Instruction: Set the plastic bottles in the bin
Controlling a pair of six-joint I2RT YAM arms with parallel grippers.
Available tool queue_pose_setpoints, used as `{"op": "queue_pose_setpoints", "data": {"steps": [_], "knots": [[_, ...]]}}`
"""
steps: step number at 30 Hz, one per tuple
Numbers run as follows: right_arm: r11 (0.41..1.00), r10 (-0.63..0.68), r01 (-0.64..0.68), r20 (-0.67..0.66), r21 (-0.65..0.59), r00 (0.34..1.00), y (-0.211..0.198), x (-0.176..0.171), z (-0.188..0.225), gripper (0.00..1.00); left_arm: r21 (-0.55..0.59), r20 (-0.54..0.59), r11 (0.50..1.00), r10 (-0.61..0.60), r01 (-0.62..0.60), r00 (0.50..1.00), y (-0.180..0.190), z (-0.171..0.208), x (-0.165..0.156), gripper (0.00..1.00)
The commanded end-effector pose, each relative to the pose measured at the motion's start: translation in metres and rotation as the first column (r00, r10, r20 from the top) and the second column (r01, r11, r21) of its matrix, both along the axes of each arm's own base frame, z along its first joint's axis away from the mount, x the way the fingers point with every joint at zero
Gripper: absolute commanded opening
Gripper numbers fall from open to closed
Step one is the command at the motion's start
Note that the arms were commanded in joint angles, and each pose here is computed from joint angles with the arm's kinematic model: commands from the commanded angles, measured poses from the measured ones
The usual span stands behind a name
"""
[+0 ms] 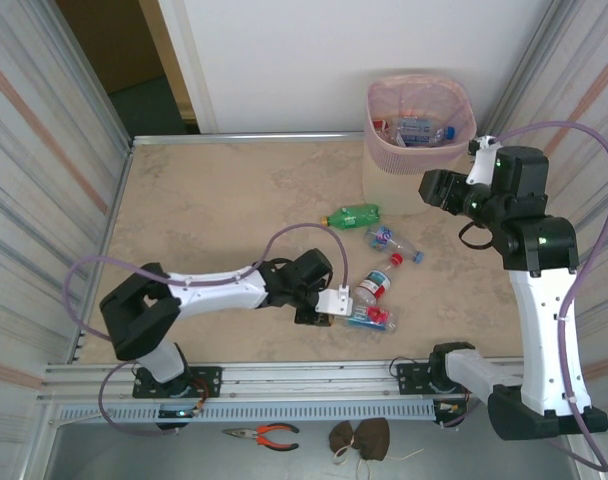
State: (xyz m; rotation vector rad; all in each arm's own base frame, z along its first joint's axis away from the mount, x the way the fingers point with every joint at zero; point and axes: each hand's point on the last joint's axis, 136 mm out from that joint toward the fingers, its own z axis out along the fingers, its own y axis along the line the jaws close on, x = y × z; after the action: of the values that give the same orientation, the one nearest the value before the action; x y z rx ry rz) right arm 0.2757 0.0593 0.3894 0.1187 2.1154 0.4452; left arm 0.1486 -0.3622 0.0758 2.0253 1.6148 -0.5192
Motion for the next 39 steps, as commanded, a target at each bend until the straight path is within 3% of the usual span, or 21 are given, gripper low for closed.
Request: {"op": "queue_pose_setpoints", "data": {"steps": [1,7,16,26,34,39], "knots": [[0.998,0.009,-0.011,0.029,0.059,1.000,0.006,-0.011,0.011,0.65,-0.115,-0.043,0.993,0.019,-0.024,0.999,0.004,0.032,-0.004,0.24],[0.988,0.032,-0.041,0.064,0.150,0.997,0.015,-0.020,0.018,0.65,-0.358,-0.055,0.924,0.123,-0.135,0.991,0.013,0.098,0.016,0.23],[0.915,0.163,-0.210,0.160,0.345,0.973,0.053,-0.019,0.035,0.70,-0.555,-0.134,0.771,0.286,-0.311,0.949,0.028,0.177,0.053,0.24],[0.861,0.320,-0.344,0.128,0.375,0.939,0.108,-0.014,0.024,0.82,-0.617,-0.205,0.686,0.334,-0.387,0.920,0.030,0.220,0.070,0.24],[0.847,0.384,-0.368,0.036,0.384,0.922,0.149,-0.004,-0.003,0.79,-0.637,-0.267,0.627,0.367,-0.449,0.891,0.034,0.239,0.083,0.25],[0.854,0.379,-0.357,0.019,0.379,0.925,0.163,0.001,-0.010,0.69,-0.651,-0.287,0.602,0.368,-0.461,0.885,0.035,0.249,0.087,0.25]]}}
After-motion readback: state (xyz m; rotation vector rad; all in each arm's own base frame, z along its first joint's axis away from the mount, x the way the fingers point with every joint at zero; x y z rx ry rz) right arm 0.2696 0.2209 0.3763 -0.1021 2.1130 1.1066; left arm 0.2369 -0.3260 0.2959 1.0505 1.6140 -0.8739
